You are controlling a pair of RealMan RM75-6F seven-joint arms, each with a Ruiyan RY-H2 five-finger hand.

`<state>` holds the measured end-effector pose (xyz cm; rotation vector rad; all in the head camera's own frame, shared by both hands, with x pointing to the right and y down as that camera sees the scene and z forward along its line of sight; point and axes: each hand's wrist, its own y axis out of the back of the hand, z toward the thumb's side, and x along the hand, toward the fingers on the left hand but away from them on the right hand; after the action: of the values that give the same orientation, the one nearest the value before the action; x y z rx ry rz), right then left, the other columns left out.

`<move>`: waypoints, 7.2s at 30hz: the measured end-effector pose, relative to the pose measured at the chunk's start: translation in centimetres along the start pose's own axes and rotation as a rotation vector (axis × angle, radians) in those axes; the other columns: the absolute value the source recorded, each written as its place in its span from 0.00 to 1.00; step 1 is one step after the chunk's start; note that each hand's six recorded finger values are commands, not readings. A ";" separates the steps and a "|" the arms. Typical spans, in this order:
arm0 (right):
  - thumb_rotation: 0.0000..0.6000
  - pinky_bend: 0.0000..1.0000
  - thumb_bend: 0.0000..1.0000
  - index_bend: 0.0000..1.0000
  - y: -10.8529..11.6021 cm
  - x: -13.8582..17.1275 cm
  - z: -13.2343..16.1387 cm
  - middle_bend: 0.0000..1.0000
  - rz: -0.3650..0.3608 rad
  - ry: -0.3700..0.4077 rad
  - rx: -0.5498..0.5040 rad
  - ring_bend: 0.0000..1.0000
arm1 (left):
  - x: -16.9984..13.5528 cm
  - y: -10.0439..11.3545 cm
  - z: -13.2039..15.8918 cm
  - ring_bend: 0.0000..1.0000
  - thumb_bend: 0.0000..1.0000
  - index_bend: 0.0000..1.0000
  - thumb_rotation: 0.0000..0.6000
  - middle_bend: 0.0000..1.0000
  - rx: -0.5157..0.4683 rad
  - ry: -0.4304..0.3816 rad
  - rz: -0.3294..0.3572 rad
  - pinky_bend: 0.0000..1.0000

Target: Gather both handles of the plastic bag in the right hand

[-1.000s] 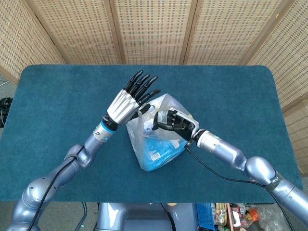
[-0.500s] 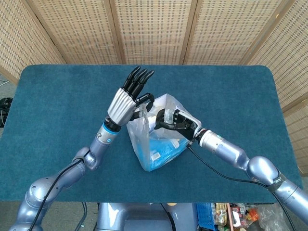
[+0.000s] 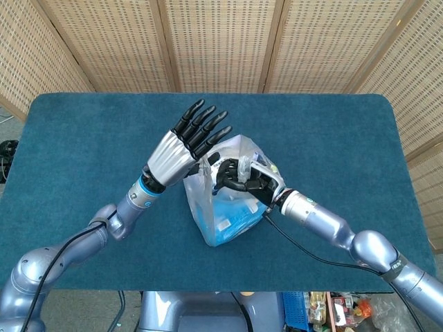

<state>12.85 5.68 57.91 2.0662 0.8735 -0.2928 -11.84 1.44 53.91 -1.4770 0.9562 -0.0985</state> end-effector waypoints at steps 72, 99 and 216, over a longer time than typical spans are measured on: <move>1.00 0.23 0.35 0.38 -4.2 -3.5 0.0 0.41 -0.007 0.014 -0.030 0.20 | 1.5 -0.8 0.0 0.00 0.38 0.00 1.00 0.00 0.121 0.023 -0.126 0.00; 1.00 0.15 0.35 0.30 -4.5 -3.6 0.0 0.24 -0.021 0.011 -0.015 0.04 | 2.0 -0.2 0.3 0.00 0.39 0.00 1.00 0.00 0.109 0.023 -0.108 0.00; 1.00 0.61 0.44 0.53 -3.0 -1.3 2.9 0.70 -0.090 0.018 -0.039 0.66 | -5.9 3.7 -10.3 0.00 0.00 0.00 0.65 0.00 -0.227 0.276 -0.316 0.00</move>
<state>10.17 3.95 54.93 1.9992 0.9776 -0.3040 -23.51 -2.58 55.47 -1.8517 0.9689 -0.4458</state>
